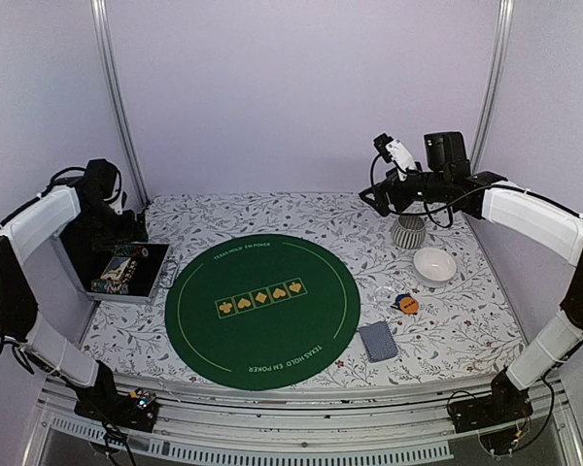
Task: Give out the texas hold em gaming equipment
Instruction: Pick up the dealer button from the center of the board.
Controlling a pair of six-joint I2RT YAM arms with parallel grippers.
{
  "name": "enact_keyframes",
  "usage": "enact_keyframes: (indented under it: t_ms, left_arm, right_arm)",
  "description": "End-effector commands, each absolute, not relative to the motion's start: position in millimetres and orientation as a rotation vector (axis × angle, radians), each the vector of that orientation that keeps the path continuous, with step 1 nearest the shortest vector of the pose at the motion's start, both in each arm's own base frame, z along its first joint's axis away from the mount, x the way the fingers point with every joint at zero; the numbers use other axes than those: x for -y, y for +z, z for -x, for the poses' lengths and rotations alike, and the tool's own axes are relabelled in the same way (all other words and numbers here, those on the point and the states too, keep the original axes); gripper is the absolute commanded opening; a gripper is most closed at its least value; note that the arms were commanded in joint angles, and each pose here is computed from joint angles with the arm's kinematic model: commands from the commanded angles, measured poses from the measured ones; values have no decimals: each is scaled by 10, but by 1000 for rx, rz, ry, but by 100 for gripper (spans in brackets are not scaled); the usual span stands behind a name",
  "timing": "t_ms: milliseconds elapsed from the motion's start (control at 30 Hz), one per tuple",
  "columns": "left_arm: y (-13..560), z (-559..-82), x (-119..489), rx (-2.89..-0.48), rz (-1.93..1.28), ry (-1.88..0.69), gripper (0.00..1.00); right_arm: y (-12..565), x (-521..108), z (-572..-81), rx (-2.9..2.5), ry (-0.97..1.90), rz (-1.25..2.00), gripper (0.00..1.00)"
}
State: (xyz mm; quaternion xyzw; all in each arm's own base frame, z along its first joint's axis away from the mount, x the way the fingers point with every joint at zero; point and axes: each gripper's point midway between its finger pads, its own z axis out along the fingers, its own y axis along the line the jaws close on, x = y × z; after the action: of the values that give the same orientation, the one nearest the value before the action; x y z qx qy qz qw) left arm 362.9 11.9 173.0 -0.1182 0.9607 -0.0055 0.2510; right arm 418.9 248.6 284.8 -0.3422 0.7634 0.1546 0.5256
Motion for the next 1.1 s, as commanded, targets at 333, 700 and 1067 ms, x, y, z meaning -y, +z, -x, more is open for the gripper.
enact_keyframes:
  t_ms: [333, 700, 1067]
  left_arm:
    - [1766, -3653, -187, -2543, 334, -42, 95]
    - [2002, -3638, -17, -2432, 284, -147, 92]
    - [2048, -3627, 207, -2395, 192, -187, 92]
  right_arm:
    - [1536, -2347, -4088, -2426, 204, 804, 99]
    - [775, -2170, -3611, -2789, 75, 820, 99]
    - [469, -2087, -3413, -2945, 49, 802, 99]
